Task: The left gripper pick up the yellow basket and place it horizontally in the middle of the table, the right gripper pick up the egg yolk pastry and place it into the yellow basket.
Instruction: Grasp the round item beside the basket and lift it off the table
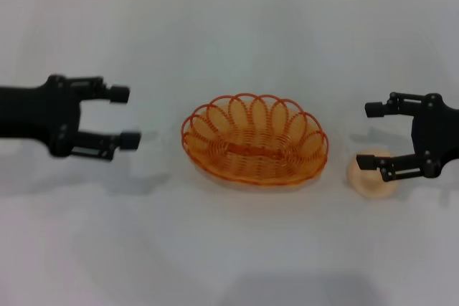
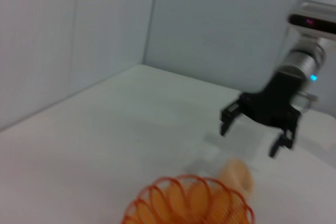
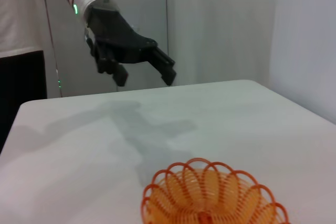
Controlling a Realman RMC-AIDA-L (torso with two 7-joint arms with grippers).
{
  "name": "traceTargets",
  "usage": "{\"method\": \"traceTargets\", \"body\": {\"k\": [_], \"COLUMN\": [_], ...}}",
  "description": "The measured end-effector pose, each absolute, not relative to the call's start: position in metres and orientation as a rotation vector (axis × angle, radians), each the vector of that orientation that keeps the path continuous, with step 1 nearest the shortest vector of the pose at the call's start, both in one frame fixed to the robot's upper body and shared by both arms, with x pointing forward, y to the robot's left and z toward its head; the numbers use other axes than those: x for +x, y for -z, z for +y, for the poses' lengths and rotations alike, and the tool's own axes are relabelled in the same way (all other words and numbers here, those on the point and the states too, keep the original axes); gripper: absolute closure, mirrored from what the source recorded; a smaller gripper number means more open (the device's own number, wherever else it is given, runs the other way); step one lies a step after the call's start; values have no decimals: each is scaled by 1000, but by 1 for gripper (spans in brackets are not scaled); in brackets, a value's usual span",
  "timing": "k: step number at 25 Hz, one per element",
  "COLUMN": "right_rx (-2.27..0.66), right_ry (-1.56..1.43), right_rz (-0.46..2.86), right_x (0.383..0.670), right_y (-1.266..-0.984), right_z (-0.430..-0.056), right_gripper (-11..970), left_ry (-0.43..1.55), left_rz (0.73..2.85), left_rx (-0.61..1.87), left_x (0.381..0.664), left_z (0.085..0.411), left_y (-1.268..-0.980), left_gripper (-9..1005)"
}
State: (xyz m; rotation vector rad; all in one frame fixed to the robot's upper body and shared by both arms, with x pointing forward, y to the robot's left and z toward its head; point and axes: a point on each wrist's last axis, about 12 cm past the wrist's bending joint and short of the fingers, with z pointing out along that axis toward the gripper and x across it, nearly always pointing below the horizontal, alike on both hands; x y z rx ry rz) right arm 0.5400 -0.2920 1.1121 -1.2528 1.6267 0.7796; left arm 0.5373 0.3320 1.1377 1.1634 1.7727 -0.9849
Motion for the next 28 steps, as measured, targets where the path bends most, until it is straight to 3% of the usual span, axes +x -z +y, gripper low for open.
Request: {"method": "traceTargets", "body": {"k": [18,28], "right_rx": [-1289,-1378], "right_ry": [-810,-731], "right_rz": [1663,1824], "right_x": [537,549], "right_y": [-1112,-1138], "right_z": [-295,-292], "right_gripper": [87,87], "left_ry": [974,1011], "left_rz": [1762,1766], "left_rx": [1288,1329], "left_x": [512,508], "left_z": [341,340], "left_y": [-1118,-1117], "left_gripper": [127,127]}}
